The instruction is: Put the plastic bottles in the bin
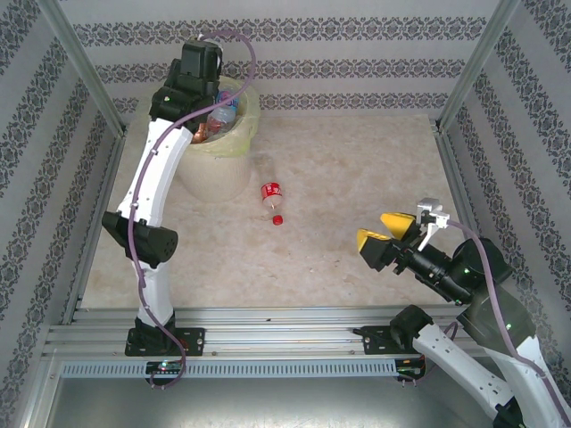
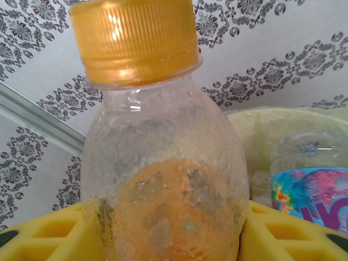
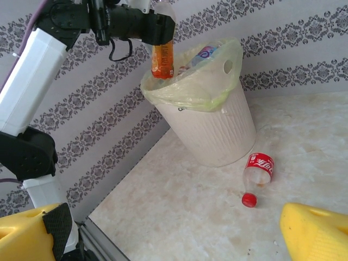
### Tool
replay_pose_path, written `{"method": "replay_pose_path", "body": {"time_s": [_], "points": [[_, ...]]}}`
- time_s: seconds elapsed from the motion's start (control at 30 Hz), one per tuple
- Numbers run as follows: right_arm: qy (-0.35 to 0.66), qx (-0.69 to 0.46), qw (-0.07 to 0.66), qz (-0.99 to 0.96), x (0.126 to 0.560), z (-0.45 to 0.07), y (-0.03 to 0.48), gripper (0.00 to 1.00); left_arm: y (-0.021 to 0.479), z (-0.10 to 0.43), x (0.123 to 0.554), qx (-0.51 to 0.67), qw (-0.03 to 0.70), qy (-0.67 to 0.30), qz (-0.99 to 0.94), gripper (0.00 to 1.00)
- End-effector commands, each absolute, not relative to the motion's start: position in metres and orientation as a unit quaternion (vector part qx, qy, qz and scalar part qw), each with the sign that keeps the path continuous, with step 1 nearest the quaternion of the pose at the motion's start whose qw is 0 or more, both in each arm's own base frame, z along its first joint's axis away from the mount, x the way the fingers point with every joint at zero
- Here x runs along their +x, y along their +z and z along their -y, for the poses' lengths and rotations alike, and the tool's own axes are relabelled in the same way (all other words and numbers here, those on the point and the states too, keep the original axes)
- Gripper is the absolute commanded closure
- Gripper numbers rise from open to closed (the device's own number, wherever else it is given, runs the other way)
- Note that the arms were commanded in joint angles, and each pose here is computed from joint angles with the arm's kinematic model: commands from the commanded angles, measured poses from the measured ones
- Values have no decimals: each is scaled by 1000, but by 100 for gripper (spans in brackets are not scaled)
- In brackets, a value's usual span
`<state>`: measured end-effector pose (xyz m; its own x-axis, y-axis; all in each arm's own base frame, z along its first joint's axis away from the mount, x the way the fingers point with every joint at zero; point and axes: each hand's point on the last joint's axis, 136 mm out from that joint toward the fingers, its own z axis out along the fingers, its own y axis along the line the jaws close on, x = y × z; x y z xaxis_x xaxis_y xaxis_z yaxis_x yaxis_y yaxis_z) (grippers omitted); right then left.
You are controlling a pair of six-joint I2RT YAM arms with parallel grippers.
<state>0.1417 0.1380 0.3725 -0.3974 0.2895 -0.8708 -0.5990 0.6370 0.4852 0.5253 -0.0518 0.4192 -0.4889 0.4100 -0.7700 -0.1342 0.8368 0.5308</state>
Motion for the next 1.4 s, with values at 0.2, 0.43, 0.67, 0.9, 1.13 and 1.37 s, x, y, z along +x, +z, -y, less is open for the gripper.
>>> {"method": "replay_pose_path", "body": {"time_s": [0.2, 0.43, 0.67, 0.9, 1.13, 1.37], "points": [[404, -109, 546, -726, 146, -139, 379, 2, 429, 21, 540, 59, 498, 339, -796, 44], [409, -108, 542, -727, 146, -140, 376, 2, 410, 22, 552, 74, 482, 345, -802, 44], [408, -106, 542, -727, 143, -137, 377, 2, 392, 21, 565, 83, 463, 367, -802, 43], [409, -104, 540, -728, 144, -137, 376, 2, 376, 22, 570, 86, 450, 365, -810, 35], [412, -104, 538, -728, 145, -140, 375, 2, 389, 24, 558, 70, 466, 333, -817, 16], [417, -103, 533, -728, 147, -143, 374, 2, 411, 28, 540, 46, 492, 285, -822, 10]]}}
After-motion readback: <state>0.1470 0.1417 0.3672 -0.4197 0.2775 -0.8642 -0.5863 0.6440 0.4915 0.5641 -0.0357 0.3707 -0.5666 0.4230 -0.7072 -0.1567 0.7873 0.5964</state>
